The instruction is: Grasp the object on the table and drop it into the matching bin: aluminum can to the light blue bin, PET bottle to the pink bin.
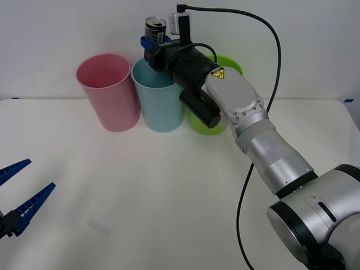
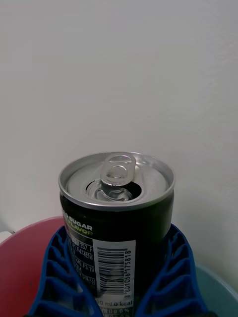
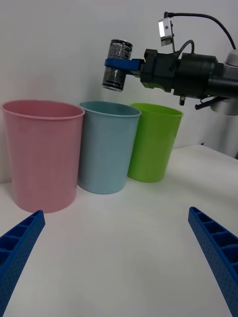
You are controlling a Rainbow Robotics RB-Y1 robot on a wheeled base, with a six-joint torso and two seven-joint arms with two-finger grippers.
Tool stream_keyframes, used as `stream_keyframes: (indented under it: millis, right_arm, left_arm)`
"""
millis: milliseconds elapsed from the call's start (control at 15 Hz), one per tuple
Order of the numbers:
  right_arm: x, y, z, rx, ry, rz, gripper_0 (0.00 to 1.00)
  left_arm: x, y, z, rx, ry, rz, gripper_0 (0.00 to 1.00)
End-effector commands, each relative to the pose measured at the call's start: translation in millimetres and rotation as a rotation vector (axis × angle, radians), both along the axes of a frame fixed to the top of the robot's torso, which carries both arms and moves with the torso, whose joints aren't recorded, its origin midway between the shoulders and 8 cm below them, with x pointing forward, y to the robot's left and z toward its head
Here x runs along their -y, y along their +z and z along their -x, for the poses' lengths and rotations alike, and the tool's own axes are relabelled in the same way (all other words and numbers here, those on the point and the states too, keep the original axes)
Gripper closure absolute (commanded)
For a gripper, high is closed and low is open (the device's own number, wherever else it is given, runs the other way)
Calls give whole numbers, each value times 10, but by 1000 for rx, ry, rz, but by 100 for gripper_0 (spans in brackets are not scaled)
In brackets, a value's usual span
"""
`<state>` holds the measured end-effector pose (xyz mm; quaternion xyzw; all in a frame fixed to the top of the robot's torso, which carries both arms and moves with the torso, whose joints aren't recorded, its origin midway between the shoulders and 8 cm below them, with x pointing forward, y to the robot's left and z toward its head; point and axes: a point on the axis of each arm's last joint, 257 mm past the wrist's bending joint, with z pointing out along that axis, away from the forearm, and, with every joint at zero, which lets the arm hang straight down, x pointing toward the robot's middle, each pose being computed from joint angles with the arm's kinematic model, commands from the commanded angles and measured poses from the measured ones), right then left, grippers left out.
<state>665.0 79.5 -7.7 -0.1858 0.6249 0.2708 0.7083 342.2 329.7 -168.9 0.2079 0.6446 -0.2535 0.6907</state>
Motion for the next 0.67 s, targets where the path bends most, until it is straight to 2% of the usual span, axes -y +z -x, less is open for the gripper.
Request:
stream_keyframes:
  millis: [67, 133, 667]
  right_arm:
    - [0, -3, 1, 4, -1, 6, 90]
    - [12, 2, -8, 6, -7, 5, 1]
    - [38, 6, 4, 8, 4, 8, 0]
  left_arm:
    - [0, 0, 0, 0, 0, 0, 0]
    - [0, 0, 0, 0, 0, 0, 0]
    - [0, 0, 0, 0, 0, 0, 0]
